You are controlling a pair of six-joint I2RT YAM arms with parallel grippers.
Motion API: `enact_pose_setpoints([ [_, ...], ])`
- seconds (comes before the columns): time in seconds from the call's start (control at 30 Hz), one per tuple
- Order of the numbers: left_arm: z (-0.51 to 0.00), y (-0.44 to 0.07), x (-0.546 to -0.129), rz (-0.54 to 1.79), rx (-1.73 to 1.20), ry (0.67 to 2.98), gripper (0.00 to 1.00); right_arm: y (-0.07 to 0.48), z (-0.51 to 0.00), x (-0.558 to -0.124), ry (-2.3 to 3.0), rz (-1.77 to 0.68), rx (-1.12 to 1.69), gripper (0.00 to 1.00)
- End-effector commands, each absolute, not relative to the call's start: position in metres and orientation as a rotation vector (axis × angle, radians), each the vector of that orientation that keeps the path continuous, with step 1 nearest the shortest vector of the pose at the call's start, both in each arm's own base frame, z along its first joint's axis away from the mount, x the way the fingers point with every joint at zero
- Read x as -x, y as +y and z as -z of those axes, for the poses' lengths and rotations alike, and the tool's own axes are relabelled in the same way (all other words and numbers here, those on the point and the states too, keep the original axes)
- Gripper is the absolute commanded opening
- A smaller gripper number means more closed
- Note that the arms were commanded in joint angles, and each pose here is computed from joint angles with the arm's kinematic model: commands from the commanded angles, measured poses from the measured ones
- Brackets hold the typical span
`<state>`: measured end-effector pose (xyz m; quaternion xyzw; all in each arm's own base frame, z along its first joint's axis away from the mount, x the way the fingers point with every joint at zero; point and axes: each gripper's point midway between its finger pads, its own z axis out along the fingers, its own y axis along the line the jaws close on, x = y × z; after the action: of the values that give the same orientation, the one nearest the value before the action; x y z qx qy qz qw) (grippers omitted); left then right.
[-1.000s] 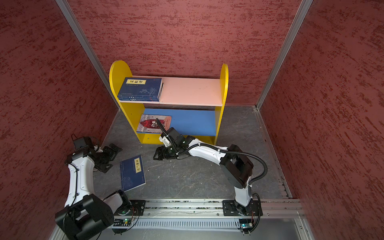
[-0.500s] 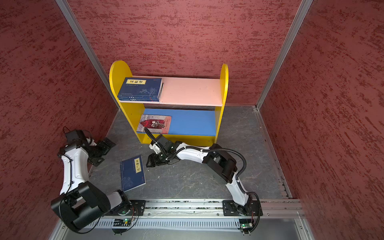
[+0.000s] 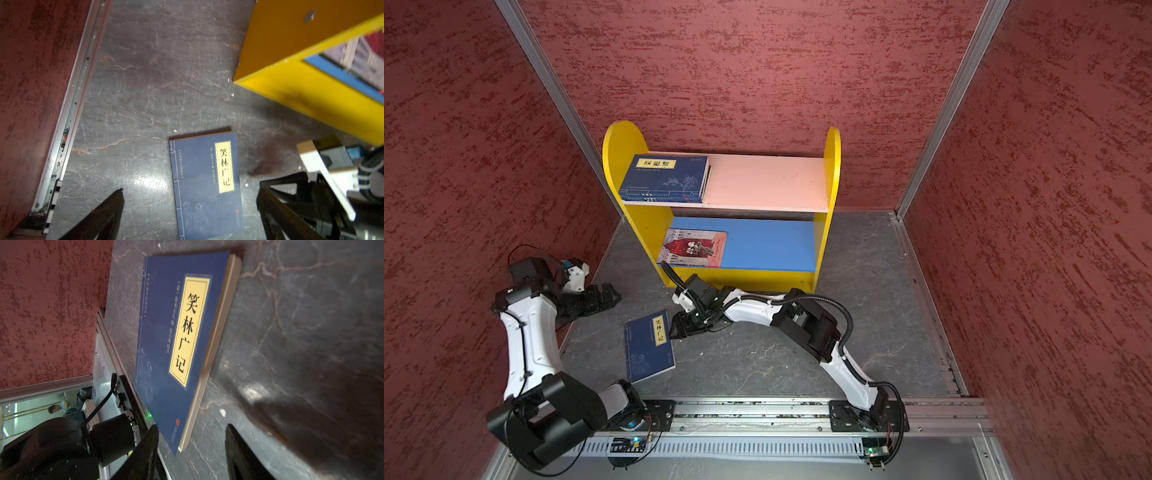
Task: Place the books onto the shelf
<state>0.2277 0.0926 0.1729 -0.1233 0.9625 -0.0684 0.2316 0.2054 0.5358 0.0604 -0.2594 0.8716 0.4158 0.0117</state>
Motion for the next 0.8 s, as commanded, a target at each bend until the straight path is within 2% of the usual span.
enact_pose_setpoints([
  [0.0,-0.164,0.072,-0.216,0.169,0.064,2.668,0.99,0.550,-0.058,-0.195,2.705,-1.334,0.867,0.51],
  [0.17,-0.147,0.060,-0.210,0.202,0.042,2.708,0.99,0.558,-0.050,-0.190,2.724,-1.346,0.887,0.49],
  [0.37,-0.140,0.060,-0.210,0.206,0.051,2.712,0.99,0.561,-0.040,-0.187,2.751,-1.325,0.884,0.41],
  [0.57,-0.132,0.060,-0.204,0.208,0.062,2.737,0.99,0.559,-0.035,-0.187,2.767,-1.309,0.866,0.26],
  [0.77,-0.127,0.058,-0.199,0.259,0.106,2.790,0.99,0.557,-0.035,-0.187,2.766,-1.311,0.836,0.02],
])
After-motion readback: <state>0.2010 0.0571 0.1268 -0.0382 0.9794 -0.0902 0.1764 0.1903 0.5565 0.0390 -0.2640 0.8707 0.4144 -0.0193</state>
